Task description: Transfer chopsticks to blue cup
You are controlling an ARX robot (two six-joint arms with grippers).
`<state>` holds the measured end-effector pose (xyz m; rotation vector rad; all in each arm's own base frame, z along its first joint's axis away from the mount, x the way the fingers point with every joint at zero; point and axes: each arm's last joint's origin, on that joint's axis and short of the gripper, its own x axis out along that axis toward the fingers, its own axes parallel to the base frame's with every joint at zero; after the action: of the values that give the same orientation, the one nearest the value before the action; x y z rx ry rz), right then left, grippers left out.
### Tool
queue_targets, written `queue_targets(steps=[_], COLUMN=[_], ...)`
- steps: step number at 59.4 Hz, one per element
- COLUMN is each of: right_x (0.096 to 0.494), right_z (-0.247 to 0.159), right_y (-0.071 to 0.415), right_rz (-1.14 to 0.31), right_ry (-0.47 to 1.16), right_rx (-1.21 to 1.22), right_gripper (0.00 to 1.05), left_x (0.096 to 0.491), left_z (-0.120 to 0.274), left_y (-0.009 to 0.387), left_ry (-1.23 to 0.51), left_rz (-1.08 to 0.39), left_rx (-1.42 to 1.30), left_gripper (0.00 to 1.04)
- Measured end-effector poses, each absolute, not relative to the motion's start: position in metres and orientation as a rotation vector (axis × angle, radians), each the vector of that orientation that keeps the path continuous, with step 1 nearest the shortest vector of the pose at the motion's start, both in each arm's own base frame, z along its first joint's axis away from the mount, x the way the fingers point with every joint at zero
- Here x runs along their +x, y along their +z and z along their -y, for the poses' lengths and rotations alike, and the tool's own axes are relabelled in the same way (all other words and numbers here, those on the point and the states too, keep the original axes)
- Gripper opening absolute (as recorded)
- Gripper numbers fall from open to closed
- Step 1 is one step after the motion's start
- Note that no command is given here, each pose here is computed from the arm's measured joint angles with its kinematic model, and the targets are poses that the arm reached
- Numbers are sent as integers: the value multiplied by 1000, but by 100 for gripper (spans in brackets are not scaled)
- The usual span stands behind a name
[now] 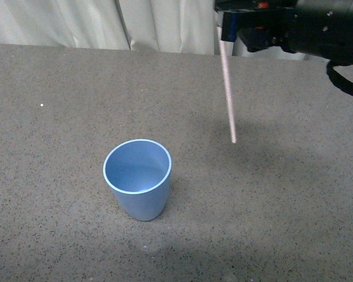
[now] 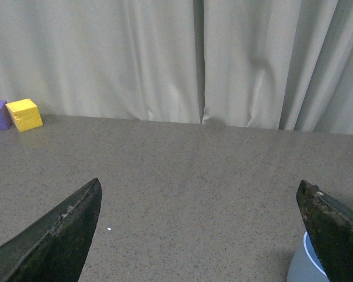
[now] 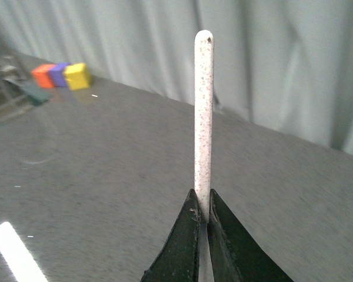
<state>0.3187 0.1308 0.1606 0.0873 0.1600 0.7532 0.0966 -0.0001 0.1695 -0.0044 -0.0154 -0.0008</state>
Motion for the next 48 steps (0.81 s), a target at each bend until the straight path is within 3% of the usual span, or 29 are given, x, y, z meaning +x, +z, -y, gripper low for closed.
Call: queue_targets(steps=[6,16,48], right_x=[318,319,309], right_z=[-156,-181,-205], right_y=[171,179,137], right_rz=[-123,-109,-240], right_ry=[925,1025,1098], right_rx=[130,174,170], right_gripper=[1,1,1], left_x=[97,97,97], left_z=[0,0,0], left_y=[170,170,170], left_ry=[-1,-1,-1], left_rz=[15,15,15], left_rx=[-4,-4,-4], left_gripper=[98,98,98])
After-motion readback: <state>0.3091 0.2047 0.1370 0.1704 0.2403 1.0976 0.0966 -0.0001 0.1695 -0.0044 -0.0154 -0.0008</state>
